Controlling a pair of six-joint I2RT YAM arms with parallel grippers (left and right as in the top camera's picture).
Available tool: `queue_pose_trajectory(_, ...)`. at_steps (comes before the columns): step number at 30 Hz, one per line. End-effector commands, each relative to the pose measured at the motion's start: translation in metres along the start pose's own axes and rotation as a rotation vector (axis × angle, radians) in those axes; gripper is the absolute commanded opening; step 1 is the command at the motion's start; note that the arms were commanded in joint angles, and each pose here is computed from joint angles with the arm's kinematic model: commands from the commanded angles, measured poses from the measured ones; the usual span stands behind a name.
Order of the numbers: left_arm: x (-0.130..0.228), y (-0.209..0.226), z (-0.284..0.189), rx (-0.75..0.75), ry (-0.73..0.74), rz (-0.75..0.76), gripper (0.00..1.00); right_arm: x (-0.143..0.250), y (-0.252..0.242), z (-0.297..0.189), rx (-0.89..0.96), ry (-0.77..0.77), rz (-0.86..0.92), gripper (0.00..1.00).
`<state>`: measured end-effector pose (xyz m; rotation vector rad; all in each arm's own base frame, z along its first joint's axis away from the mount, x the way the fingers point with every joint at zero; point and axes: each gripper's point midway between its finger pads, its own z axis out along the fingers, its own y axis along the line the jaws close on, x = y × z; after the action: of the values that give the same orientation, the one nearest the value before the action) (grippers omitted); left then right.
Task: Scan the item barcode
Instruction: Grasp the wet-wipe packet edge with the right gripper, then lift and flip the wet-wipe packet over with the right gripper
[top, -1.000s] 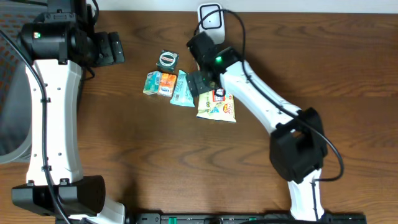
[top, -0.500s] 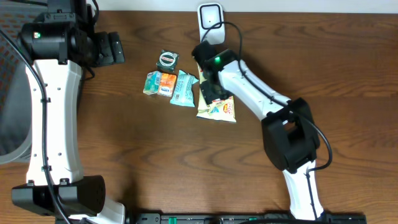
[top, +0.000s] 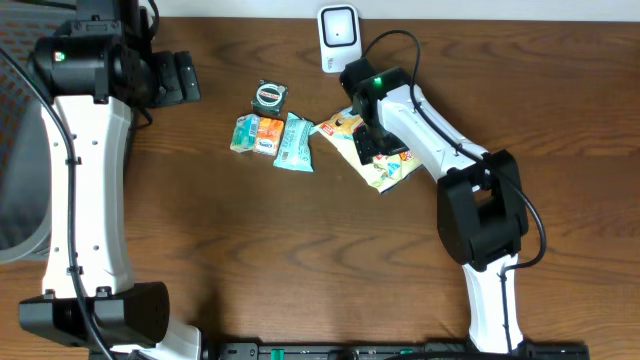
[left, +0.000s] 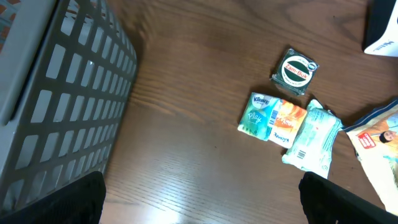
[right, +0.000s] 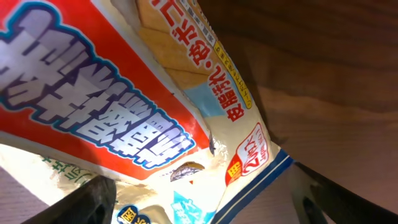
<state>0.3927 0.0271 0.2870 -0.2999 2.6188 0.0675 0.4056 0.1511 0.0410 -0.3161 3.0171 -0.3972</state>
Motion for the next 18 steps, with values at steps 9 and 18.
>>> queue_pose_trajectory(9, 0.001, 0.004, 0.003, -0.019, 0.006, -0.012, 0.98, -0.018, 0.063, -0.059, -0.044, -0.234, -0.329, 0.99)
queue_pose_trajectory(18, 0.001, 0.004, 0.003, -0.019, 0.006, -0.012, 0.98, -0.027, 0.071, -0.034, 0.118, -0.252, -0.362, 0.99)
